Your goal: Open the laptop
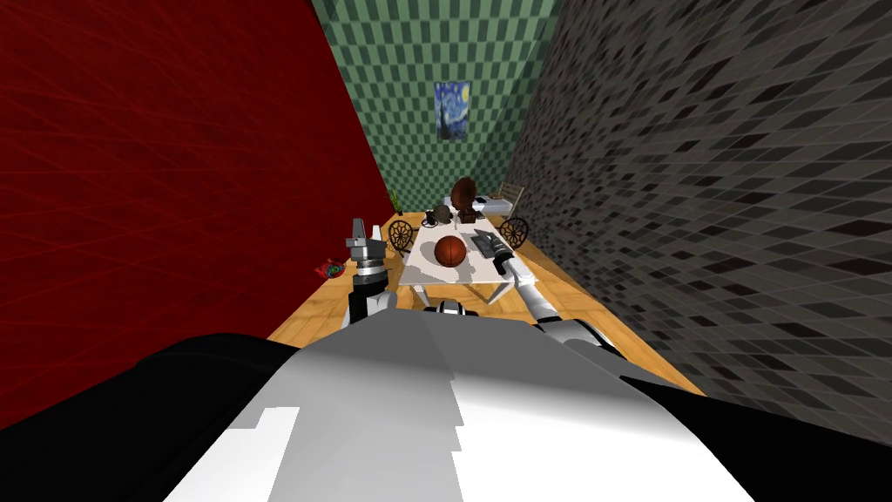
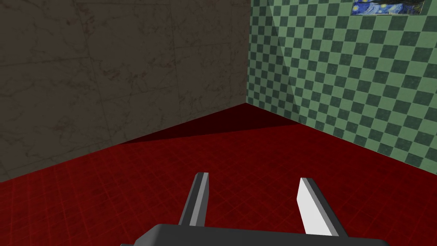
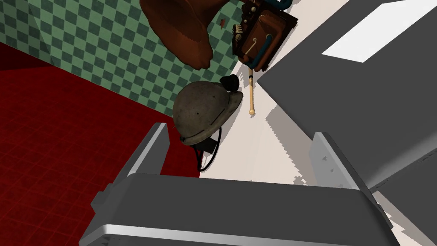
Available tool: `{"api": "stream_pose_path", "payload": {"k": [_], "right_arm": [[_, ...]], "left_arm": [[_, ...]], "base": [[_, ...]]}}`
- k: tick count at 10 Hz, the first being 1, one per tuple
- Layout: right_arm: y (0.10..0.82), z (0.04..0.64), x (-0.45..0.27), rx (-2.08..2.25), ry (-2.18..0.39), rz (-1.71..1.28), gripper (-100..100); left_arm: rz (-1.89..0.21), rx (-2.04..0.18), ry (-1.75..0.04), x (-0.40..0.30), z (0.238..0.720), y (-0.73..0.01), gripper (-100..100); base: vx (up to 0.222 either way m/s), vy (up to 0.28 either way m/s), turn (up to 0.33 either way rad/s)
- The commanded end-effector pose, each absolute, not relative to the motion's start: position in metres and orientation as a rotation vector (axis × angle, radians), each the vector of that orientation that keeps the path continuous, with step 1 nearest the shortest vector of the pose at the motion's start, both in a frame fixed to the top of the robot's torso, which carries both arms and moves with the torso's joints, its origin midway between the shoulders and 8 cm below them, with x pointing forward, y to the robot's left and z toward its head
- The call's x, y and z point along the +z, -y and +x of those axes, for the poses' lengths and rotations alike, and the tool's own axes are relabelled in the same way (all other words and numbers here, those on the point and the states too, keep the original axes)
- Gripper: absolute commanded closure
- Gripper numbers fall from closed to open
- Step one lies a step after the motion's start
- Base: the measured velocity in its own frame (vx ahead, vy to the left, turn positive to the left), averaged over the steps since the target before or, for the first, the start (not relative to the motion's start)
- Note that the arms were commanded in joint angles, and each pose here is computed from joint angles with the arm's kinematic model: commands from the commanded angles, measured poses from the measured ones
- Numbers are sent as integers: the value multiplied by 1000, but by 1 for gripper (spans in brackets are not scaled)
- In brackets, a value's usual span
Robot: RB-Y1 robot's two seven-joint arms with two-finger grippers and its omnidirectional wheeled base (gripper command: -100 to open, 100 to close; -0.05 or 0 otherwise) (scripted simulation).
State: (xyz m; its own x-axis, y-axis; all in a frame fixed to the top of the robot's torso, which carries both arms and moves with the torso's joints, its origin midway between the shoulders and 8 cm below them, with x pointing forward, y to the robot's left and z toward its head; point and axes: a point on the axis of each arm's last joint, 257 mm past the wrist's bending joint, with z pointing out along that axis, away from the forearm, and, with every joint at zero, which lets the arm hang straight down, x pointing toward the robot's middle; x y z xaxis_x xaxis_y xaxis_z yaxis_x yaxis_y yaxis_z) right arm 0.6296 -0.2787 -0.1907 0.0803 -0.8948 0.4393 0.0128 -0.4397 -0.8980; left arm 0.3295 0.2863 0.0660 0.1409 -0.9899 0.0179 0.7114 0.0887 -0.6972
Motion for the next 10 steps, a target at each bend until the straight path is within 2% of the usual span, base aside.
{"api": "stream_pose_path", "payload": {"k": [1, 7, 8, 10], "right_arm": [[304, 642, -176, -1468, -907, -1576, -100], [329, 655, -159, -1478, -919, -1566, -100], [329, 655, -159, -1478, -919, -1566, 0], [329, 655, -159, -1477, -919, -1566, 0]], "left_arm": [[-646, -1360, -536, 66, 329, -286, 0], [-646, -1359, -536, 66, 329, -286, 0], [-646, -1359, -536, 66, 329, -286, 0], [-646, -1359, -536, 66, 329, -286, 0]], "base": [[-49, 64, 24], [-34, 44, 9], [0, 0, 0], [0, 0, 0]]}}
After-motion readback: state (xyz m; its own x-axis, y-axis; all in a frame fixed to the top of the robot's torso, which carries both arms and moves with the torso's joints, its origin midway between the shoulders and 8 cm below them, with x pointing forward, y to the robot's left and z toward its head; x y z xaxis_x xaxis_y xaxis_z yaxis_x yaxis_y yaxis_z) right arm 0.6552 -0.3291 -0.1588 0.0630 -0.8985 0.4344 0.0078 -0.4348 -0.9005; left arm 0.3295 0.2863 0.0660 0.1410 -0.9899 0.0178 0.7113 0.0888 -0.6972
